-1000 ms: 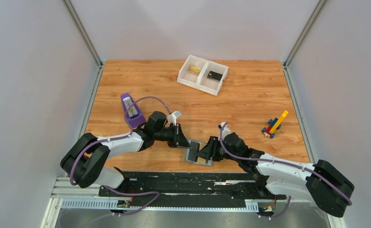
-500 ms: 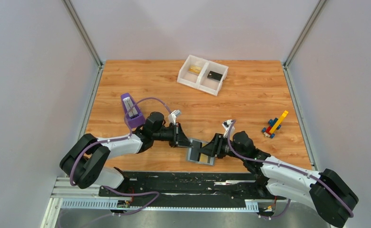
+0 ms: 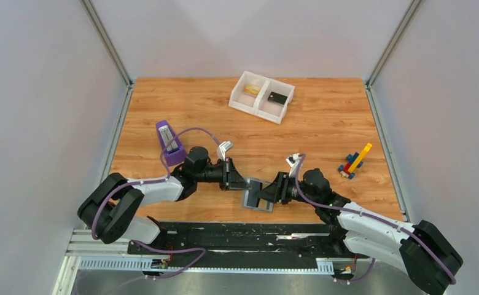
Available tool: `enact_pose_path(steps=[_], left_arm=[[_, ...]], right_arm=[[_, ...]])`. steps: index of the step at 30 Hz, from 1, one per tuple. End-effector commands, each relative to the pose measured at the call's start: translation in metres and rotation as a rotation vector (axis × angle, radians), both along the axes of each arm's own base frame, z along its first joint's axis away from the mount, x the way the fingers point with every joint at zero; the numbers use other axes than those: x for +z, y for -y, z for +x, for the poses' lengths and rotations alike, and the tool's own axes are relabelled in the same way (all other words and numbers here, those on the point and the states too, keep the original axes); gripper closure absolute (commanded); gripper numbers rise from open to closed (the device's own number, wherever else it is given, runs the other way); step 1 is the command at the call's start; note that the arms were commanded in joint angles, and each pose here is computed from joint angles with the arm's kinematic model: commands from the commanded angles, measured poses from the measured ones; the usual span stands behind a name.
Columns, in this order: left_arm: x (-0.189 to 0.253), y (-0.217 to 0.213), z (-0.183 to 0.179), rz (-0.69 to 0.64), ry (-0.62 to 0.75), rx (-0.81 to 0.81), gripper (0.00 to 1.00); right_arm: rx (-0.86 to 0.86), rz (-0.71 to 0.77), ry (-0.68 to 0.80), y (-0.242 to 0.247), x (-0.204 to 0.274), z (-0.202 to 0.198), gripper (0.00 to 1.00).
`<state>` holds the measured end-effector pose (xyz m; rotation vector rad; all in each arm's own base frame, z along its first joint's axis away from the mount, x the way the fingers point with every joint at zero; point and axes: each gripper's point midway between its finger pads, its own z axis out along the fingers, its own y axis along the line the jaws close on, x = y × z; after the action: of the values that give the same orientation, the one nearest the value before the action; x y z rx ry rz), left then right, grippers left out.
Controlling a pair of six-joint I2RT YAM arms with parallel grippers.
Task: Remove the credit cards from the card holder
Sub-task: Open the card holder at the center of the board, then remove the credit card from the card holder.
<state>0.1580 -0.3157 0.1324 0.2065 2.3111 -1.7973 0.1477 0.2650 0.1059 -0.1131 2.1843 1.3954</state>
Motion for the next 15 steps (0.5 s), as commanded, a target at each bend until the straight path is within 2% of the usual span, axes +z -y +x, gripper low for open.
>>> enact_pose_path(steps=[1, 7, 11, 15], left_arm=[[0.032, 0.007, -0.003, -0.122, 0.060, -0.053, 1.00], [0.028, 0.007, -0.002, -0.125, 0.048, -0.050, 1.00], [0.027, 0.007, -0.001, -0.124, 0.051, -0.045, 1.00], [0.009, 0.003, 0.005, -0.043, 0.036, -0.030, 1.00]], right_arm=[[0.035, 0.060, 0.073, -0.008, 0.022, 0.003, 0.54], [0.057, 0.092, 0.088, -0.011, 0.028, 0.001, 0.56], [0.051, 0.101, 0.097, -0.008, 0.030, 0.001, 0.74], [0.036, 0.095, 0.117, -0.001, 0.033, 0.000, 0.93]])
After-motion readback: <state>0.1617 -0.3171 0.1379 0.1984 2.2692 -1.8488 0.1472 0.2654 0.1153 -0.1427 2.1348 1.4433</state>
